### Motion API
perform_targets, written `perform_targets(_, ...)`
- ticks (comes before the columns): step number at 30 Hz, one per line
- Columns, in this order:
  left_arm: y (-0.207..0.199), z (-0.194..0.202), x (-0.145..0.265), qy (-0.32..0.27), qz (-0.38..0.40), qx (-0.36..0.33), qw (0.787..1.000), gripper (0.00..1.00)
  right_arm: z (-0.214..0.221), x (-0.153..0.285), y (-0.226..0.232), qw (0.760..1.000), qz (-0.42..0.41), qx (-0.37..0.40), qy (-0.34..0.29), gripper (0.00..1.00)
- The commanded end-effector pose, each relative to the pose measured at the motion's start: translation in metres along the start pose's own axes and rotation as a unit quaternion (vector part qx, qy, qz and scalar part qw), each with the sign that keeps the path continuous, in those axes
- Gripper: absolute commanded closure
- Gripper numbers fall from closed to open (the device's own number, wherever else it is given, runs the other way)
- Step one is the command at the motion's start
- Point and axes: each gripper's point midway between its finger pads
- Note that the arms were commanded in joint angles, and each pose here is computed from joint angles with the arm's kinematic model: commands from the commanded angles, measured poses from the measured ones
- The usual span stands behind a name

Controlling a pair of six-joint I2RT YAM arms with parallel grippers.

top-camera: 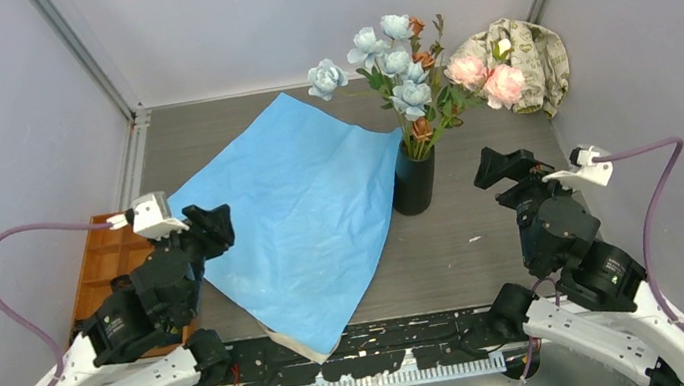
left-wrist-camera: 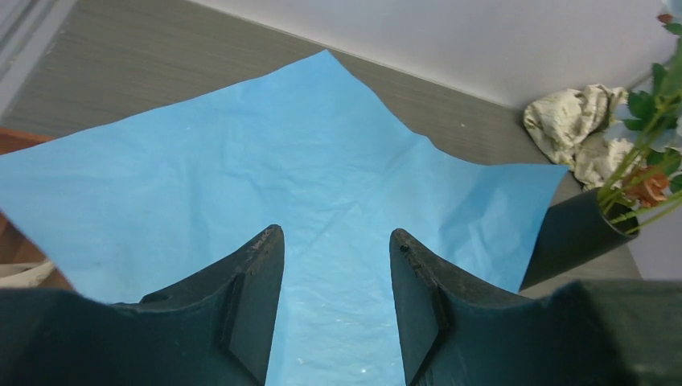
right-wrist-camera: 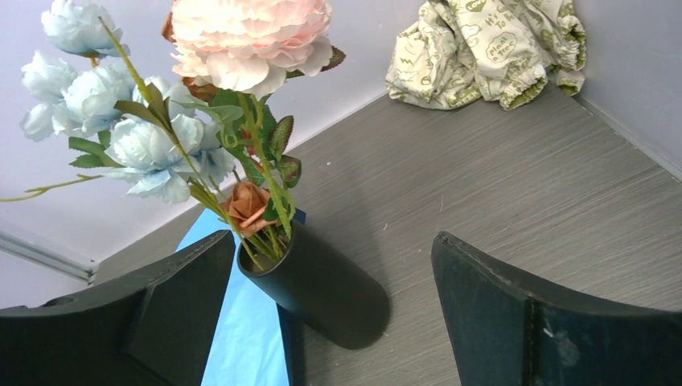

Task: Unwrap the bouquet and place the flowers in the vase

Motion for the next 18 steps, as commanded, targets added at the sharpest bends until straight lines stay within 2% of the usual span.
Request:
perform_targets(1, 0.036, -0.001, 0.01, -0.003, -0.061, -0.001, 0.998, 0.48, -0.023, 0.005, -0.01, 0.999, 0.021, -0.033, -0.028, 0.03)
perform_targets(9, 0.052, 0.008, 0.017, 0.01, -0.076, -0.002, 0.997, 0.48, -0.027, 0.011, -0.022, 0.998, 0.027, -0.049, -0.037, 0.03)
perform_targets(14, 0.057, 0.008, 0.018, 0.007, -0.083, -0.005, 0.996, 0.48, -0.035, 0.013, -0.048, 0.992, 0.096, -0.043, -0.062, 0.02)
perform_targets(18, 0.064, 0.007, 0.02, 0.003, -0.093, -0.005, 0.996, 0.48, -0.04, 0.017, -0.056, 0.99, 0.102, -0.063, -0.073, 0.01)
Point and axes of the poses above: each gripper's point midway between its finger pads, its own x axis back along the fingers, its own y axis along the line the jaws close on, z = x × y, and after that the axes turned 5 degrees about -x, right-handed
